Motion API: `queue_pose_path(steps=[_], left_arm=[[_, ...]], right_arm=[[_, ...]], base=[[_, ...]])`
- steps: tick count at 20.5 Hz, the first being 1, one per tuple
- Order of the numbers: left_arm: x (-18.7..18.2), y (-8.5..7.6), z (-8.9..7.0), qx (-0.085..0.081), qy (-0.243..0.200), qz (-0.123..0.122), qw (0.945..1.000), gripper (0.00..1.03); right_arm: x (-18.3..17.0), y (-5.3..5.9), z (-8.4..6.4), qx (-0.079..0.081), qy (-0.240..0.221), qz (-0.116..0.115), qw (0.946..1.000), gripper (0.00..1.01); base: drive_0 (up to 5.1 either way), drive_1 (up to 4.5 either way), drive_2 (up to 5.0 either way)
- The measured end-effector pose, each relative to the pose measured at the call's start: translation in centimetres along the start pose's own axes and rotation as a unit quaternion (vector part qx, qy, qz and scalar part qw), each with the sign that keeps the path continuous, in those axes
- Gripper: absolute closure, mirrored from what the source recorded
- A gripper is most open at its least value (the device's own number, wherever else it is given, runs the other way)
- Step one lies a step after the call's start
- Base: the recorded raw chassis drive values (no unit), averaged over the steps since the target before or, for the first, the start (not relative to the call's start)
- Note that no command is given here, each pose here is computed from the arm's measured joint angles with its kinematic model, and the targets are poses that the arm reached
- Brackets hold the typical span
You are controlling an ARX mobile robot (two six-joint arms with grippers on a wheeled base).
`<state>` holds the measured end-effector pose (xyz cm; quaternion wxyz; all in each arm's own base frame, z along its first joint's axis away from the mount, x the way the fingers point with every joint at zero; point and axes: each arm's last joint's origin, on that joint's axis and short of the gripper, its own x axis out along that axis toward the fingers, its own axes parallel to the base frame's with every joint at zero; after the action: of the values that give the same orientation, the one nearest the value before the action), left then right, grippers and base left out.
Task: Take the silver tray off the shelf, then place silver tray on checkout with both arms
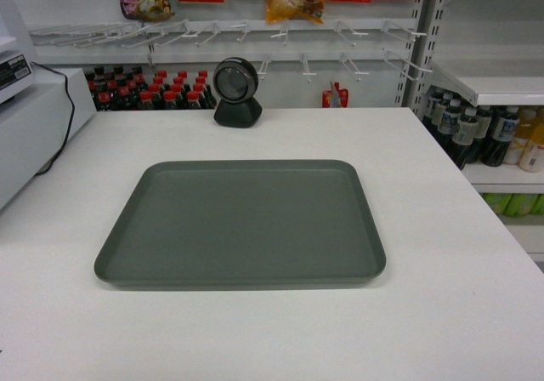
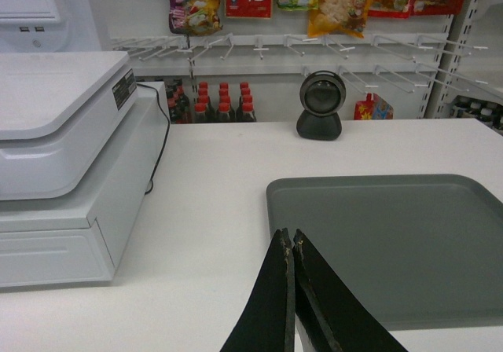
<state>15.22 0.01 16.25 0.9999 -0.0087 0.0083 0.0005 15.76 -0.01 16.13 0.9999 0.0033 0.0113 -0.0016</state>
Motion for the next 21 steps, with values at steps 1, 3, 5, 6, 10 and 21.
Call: queue_pose_path(steps=[1,3,5,6,10,21], left_arm=[[-0.3,0.0,0.1,0.000,-0.003,0.000,1.0000,1.02],[-0.9,0.0,0.1,0.000,-0.003,0.000,1.0000,1.02],[-1.4,0.0,0.2,0.000,-0.004,0.000,1.0000,1.02],[-1.5,0.0,0.2,0.000,-0.005,0.000,1.0000,1.02],[-2.3,0.0,0.5,0.000,-0.009,0.000,1.0000,1.02],[-3.7,0.0,0.7,0.000,-0.014,0.000,0.9999,1.02]], right_arm=[[-0.4,0.0,0.0,0.000,0.000,0.000,1.0000,0.99],[-1.1,0.0,0.2,0.000,-0.006,0.000,1.0000,0.99],[-1.6,0.0,0.3,0.000,-0.009,0.000,1.0000,0.99],[-1.7,0.0,0.3,0.000,-0.006,0.000,1.0000,0.99],[-2.5,0.0,0.6,0.000,-0.014,0.000,0.9999,0.99],[-4.1,0.0,0.9,0.000,-0.019,0.000,0.9998,0.99]], base=[[0.0,0.00,0.0],[0.0,0.00,0.0],[0.0,0.00,0.0],[0.0,0.00,0.0],[0.0,0.00,0.0],[0.0,0.00,0.0]])
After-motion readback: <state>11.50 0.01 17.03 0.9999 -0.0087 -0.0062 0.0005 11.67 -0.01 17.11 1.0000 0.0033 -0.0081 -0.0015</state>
